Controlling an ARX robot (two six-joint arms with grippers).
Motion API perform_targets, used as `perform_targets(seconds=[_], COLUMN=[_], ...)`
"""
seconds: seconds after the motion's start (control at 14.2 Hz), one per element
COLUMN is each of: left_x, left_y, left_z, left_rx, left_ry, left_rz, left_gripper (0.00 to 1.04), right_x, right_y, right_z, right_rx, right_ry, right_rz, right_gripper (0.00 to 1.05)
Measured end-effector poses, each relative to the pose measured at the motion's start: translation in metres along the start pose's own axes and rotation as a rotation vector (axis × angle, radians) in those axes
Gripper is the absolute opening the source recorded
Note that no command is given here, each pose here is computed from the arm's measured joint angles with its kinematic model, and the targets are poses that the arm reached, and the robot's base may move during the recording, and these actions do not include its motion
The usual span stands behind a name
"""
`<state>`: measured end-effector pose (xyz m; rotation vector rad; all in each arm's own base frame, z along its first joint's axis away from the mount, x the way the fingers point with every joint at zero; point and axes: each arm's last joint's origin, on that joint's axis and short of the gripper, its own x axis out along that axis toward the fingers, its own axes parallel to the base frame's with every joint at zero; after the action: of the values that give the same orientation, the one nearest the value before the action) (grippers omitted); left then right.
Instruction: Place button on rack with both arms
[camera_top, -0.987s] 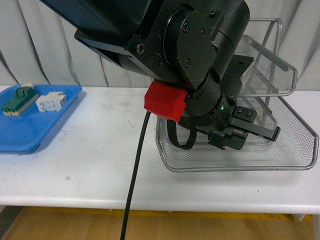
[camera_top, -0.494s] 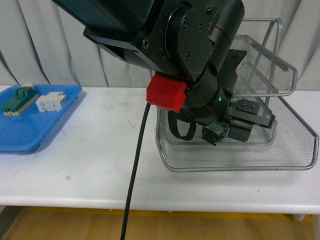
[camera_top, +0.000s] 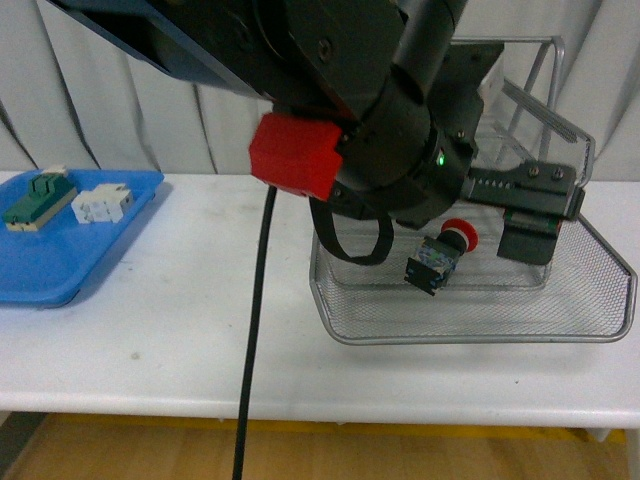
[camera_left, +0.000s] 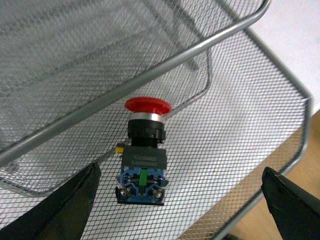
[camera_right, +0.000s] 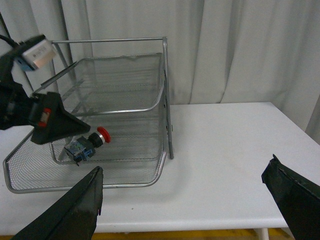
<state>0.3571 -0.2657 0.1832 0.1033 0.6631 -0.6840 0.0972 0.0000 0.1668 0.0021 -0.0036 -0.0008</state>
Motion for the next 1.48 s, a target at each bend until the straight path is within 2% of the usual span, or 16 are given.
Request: perform_targets(seconds=[0.14,0.35,0.42,0.49,0.56,0.63,0.71,0.85,0.92,0.99,1.48], left_x=[-0.031,-0.076,-0.088,-0.107,-0.136,-0.167,-0.196,-0.218,-0.222,-0.230,-0.257], left_y=[-0.007,-0.011,-0.011,0.008,0.027,0.042,0.056,0.069,0.071,0.072,0.070], left_z=[0.004,-0.008,-0.012,-0.021,-0.047,-0.069,-0.087,-0.133,-0.146,-0.153,-0.193], left_rx=[0.000,-0.007,0.007,-0.029,-0.081,-0.116,-0.132,-0.124,-0.124,-0.121,-0.121], left_ry=[-0.082,-0.174,-0.350,-0.521,-0.592,-0.654,-0.697,-0.655,-0.634,-0.651,-0.658], left_rz=[-0.024,-0.022,0.099,0.347,0.553,0.652,0.700,0.688,0.684,0.682,0.682], left_gripper=[0.98,0.98,0.92,0.81,0.70,0.59,0.46,0.19,0.07,0.02,0.02], right_x=[0.000,0.000,0.000,0.000,0.000,0.000,0.000,0.000,0.000,0.000,0.000], right_y=[0.000,0.000,0.000,0.000,0.000,0.000,0.000,0.000,0.000,0.000,0.000], right_z=[0.000,0.000,0.000,0.000,0.000,0.000,0.000,0.000,0.000,0.000,0.000], right_rx=[0.000,0.000,0.000,0.000,0.000,0.000,0.000,0.000,0.000,0.000,0.000], right_ry=[0.000,0.000,-0.001,0.000,0.002,0.000,0.000,-0.001,0.000,-0.001,0.000], right_rz=[0.000,0.000,0.000,0.002,-0.001,0.000,0.000,0.000,0.000,0.000,0.000], right_gripper=[0.98,0.98,0.98,0.98,0.98,0.98,0.98,0.98,0.98,0.98,0.98])
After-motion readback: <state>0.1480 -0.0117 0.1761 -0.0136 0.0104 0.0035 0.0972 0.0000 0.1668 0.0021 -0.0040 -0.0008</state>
